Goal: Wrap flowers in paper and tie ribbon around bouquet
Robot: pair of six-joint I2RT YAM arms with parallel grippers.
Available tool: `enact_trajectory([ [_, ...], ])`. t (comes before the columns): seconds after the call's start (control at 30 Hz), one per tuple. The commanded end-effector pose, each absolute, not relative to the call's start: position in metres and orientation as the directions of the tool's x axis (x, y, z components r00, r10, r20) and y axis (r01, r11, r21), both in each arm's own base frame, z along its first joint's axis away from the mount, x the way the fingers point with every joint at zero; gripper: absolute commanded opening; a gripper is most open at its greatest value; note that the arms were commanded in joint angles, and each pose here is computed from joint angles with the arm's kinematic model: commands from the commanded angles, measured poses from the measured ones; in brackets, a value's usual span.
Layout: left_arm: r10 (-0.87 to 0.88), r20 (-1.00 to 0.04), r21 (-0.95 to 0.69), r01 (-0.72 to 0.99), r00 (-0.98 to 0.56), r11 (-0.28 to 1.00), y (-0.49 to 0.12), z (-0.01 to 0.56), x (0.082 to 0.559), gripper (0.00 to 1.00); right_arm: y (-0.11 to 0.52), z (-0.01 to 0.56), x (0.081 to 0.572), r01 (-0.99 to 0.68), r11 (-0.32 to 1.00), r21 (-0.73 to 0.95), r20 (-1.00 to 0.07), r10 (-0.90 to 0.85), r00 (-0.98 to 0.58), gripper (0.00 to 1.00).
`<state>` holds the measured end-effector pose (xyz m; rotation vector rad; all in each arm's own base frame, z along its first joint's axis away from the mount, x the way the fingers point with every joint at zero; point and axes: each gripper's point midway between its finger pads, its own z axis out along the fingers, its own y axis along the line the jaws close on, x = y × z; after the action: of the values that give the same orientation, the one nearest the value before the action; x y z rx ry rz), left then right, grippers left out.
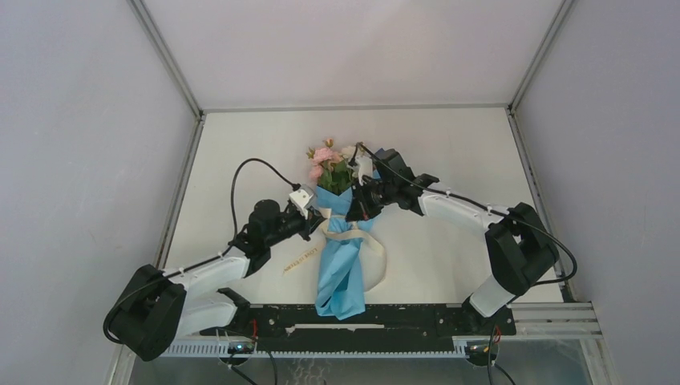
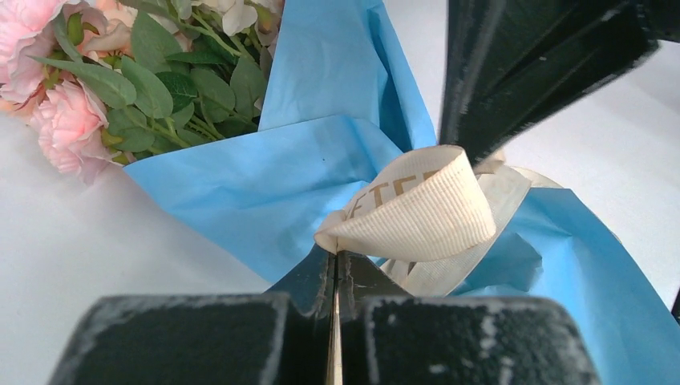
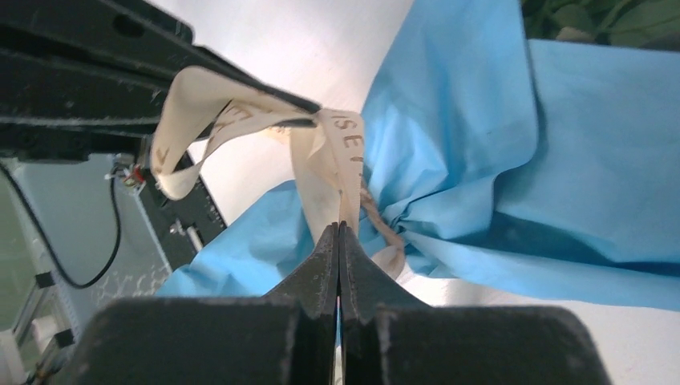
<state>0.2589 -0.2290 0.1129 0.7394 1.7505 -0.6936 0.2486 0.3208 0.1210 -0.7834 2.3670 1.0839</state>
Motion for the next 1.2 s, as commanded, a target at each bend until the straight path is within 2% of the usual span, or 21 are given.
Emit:
enact_trajectory([
  [0.0, 0.142, -0.981, -0.017, 0.785, -0.133, 0.619, -0.235, 0.129, 0.267, 0.0, 0.322, 0.142, 0.225, -0.661, 0.42, 0.622, -0.579, -0.322, -0.749, 0.01],
  [0.1, 0.158, -0.981, 0.01, 0.788, -0.111, 0.616, -0.235, 0.126, 0.27, 0.0, 0.326, 0.137, 0.21, -0.66, 0.357, 0.661, -0.546, -0.375, -0.749, 0.16],
  [0.2, 0.184, -0.978, 0.035, 0.791, -0.1, 0.611, -0.234, 0.119, 0.269, 0.0, 0.329, 0.128, 0.219, -0.666, 0.404, 0.627, -0.531, -0.405, -0.745, 0.36],
  [0.27, 0.198, -0.976, 0.048, 0.791, -0.093, 0.61, -0.233, 0.117, 0.27, 0.0, 0.325, 0.132, 0.238, -0.668, 0.438, 0.602, -0.552, -0.377, -0.744, 0.45],
  [0.4, 0.2, -0.977, 0.059, 0.79, -0.081, 0.611, -0.233, 0.119, 0.271, 0.0, 0.307, 0.142, 0.284, -0.61, 0.531, 0.589, -0.575, -0.256, -0.777, 0.5],
  [0.47, 0.195, -0.977, 0.055, 0.789, -0.084, 0.611, -0.233, 0.119, 0.27, 0.0, 0.3, 0.142, 0.3, -0.576, 0.571, 0.585, -0.574, -0.21, -0.791, 0.5],
  [0.53, 0.195, -0.977, 0.05, 0.791, -0.088, 0.61, -0.234, 0.118, 0.27, 0.0, 0.302, 0.139, 0.306, -0.572, 0.585, 0.575, -0.575, -0.209, -0.791, 0.44],
  [0.67, 0.194, -0.978, 0.054, 0.791, -0.083, 0.609, -0.234, 0.12, 0.271, 0.0, 0.304, 0.108, 0.301, -0.586, 0.604, 0.541, -0.516, -0.312, -0.798, 0.2],
  [0.7, 0.193, -0.978, 0.054, 0.79, -0.083, 0.611, -0.234, 0.121, 0.271, 0.0, 0.304, 0.102, 0.296, -0.6, 0.594, 0.536, -0.503, -0.346, -0.792, 0.17],
  [0.9, 0.191, -0.978, 0.051, 0.786, -0.086, 0.616, -0.233, 0.12, 0.271, 0.0, 0.32, 0.082, 0.261, -0.61, 0.469, 0.639, -0.405, -0.469, -0.785, 0.14],
  [1.0, 0.186, -0.978, 0.043, 0.783, -0.094, 0.62, -0.232, 0.12, 0.27, 0.0, 0.34, 0.098, 0.243, -0.599, 0.315, 0.736, -0.42, -0.481, -0.769, 0.16],
  [1.17, 0.182, -0.977, 0.032, 0.775, -0.107, 0.631, -0.23, 0.118, 0.269, 0.0, 0.356, 0.108, 0.239, -0.572, 0.223, 0.789, -0.435, -0.455, -0.777, 0.18],
])
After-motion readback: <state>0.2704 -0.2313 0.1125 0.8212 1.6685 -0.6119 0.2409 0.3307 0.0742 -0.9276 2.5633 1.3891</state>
